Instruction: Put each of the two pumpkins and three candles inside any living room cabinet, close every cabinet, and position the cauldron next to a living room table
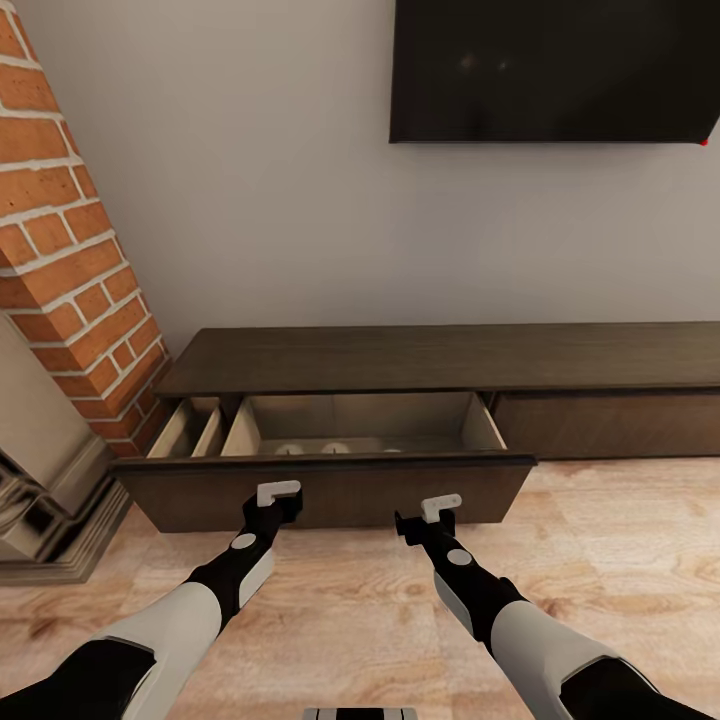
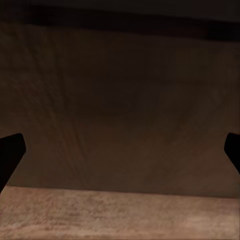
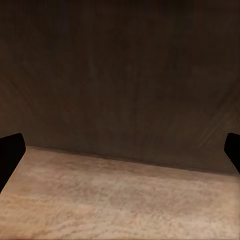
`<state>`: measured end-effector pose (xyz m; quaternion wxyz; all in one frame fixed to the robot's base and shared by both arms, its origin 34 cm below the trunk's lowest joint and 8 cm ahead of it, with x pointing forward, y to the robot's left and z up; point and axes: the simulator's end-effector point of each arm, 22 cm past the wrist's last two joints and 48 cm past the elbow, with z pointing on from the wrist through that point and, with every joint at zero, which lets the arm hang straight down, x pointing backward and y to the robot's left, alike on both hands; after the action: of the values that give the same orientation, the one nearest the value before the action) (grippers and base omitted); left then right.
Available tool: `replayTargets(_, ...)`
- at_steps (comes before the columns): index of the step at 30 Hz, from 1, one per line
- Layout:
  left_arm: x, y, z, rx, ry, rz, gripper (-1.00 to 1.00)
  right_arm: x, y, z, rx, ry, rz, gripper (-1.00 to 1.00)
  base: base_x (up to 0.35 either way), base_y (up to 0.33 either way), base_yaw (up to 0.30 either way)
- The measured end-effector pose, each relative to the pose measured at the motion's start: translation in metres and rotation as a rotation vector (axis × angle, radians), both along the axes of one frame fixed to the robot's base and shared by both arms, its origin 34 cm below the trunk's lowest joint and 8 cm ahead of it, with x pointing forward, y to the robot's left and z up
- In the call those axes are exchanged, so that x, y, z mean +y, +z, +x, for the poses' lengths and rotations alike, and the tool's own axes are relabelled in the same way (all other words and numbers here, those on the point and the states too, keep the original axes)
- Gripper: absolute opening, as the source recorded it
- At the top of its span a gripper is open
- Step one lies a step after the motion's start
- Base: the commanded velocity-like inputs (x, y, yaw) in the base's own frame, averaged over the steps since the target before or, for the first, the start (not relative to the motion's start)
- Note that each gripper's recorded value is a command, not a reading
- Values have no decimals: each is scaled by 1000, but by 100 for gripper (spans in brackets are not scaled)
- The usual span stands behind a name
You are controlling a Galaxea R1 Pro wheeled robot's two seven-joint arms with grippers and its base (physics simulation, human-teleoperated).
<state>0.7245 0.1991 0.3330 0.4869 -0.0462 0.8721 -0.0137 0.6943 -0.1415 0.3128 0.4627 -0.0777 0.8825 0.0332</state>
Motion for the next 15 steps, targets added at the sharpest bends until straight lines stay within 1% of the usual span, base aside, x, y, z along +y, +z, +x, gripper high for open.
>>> replayTargets(15,0,0,0,0,0,0,100,0,0,0,0,0,0,100,4,0,0)
